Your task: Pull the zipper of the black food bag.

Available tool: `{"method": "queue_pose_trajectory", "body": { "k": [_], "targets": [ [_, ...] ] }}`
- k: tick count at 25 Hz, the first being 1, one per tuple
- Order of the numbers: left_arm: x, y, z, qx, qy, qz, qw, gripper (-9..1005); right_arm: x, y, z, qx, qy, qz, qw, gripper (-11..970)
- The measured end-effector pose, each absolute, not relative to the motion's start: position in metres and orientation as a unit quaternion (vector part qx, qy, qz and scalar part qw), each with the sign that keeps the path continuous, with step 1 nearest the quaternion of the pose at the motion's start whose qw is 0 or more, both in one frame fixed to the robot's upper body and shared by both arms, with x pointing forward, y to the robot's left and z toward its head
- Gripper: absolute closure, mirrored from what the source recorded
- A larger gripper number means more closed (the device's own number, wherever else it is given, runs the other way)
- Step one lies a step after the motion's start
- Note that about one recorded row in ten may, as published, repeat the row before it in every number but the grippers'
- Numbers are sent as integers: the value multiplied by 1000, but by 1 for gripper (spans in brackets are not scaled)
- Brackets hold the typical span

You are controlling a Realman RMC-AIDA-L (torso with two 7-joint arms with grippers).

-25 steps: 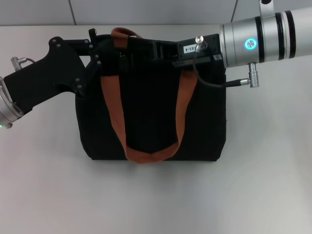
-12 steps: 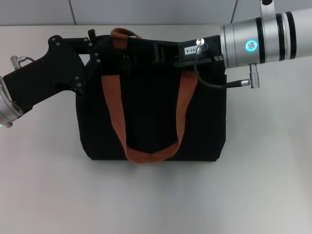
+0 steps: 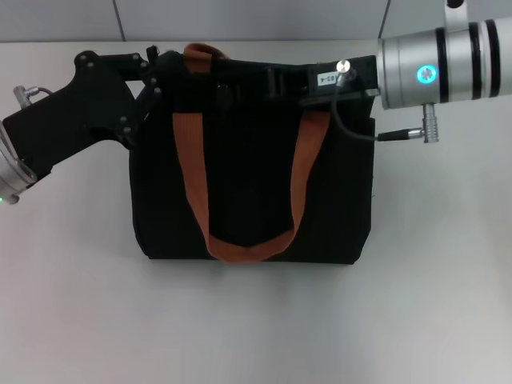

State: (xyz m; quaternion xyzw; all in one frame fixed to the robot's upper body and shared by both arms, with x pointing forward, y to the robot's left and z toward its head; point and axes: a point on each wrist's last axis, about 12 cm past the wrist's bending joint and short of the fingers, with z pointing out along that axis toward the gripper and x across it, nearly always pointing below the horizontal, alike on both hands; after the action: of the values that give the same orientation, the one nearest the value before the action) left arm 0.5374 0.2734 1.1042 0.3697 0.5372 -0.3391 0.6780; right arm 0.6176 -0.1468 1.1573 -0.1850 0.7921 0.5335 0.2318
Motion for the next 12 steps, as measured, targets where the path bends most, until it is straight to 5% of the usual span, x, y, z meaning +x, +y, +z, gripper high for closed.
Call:
{"method": "queue_pose_trajectory", "body": {
  "k": [12],
  "targets": [
    [539,275,1104,364,541,-334,680,938,602,-202,1158,-134,801,516,271,962]
  ]
}}
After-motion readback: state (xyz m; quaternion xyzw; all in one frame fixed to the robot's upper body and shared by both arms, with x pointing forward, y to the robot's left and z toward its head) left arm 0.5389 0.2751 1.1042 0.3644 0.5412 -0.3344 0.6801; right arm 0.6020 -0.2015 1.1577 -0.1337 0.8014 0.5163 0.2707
